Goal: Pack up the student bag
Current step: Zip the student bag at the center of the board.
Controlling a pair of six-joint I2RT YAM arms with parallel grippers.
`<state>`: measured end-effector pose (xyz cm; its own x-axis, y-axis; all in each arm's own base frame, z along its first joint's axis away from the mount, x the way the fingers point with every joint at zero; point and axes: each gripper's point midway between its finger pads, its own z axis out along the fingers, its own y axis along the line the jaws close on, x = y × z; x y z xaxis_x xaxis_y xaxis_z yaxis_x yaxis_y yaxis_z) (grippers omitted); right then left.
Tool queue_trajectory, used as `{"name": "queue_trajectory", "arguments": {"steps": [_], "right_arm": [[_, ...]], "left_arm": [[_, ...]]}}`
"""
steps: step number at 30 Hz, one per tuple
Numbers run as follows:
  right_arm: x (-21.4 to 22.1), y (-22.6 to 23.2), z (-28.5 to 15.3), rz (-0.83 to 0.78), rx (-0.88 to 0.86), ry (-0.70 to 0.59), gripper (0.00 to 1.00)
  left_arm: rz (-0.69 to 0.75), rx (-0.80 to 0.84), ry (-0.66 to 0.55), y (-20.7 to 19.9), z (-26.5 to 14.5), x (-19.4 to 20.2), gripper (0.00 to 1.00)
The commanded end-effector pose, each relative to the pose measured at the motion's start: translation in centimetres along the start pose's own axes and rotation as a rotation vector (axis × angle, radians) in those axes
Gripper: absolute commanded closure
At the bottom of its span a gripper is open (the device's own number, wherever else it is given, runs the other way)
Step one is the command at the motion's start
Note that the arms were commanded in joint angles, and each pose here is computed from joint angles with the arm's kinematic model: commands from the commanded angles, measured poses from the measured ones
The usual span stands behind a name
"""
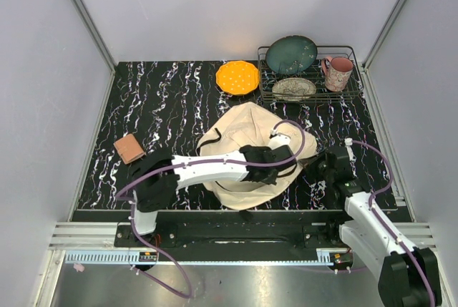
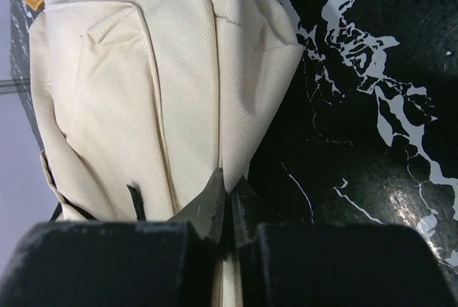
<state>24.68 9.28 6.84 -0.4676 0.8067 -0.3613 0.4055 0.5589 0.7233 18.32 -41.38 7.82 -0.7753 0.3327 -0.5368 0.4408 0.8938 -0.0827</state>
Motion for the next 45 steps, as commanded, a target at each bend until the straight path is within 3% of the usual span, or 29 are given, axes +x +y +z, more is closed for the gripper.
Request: {"name": "queue_trajectory", "arguments": {"steps": [1,8,18,23,24,26,27,28,30,35,39,45], "right_arm": [[-2.0,1.7,0.4,-0.033,0.012,-0.057,0.93],[-2.5,2.0,1.5,-0.029,0.026,-0.067,0.94],[-2.6,2.1,3.0,0.010,0.018,-0.070,0.94],[-2.4,3.2,3.2,-0.005,-0.011,-0.030,0.77],[-1.8,3.8,2.9,-0.018,-0.041,0.009,0.60],[-1.2,4.4,2.3,-0.034,-0.061,0.054,0.39],[-0.7,4.1,1.6,-0.043,-0.049,0.082,0.36],[-0.6,4.1,1.0,-0.047,-0.044,0.090,0.25],[0.0,3.2,-0.8,-0.055,-0.011,0.110,0.20],[2.1,2.7,-5.0,0.002,-0.052,0.172,0.19],[4.3,5.6,-7.9,0.115,-0.270,0.284,0.23],[5.2,7.1,-9.1,0.159,-0.318,0.372,0.24]], "left_arm": [[-0.033,-0.029,-0.137,2.5,-4.3,-2.0,1.00],[-0.112,-0.100,-0.150,7.7,-6.7,1.4,1.00],[-0.225,-0.200,-0.274,13.6,-12.0,1.5,1.00],[-0.269,-0.183,-0.327,14.9,-14.0,1.4,1.00],[-0.271,-0.170,-0.331,14.8,-14.2,1.3,1.00],[-0.260,-0.131,-0.349,14.2,-14.6,0.6,1.00],[-0.258,-0.108,-0.349,13.8,-14.8,0.4,1.00],[-0.240,-0.091,-0.352,13.4,-14.9,0.2,1.00],[-0.244,-0.034,-0.362,12.1,-15.1,-0.5,1.00],[-0.217,0.089,-0.396,9.3,-15.9,-2.4,1.00],[-0.154,0.176,-0.401,6.7,-16.5,-3.3,1.00],[-0.082,0.212,-0.401,3.9,-16.4,-4.1,1.00]]}}
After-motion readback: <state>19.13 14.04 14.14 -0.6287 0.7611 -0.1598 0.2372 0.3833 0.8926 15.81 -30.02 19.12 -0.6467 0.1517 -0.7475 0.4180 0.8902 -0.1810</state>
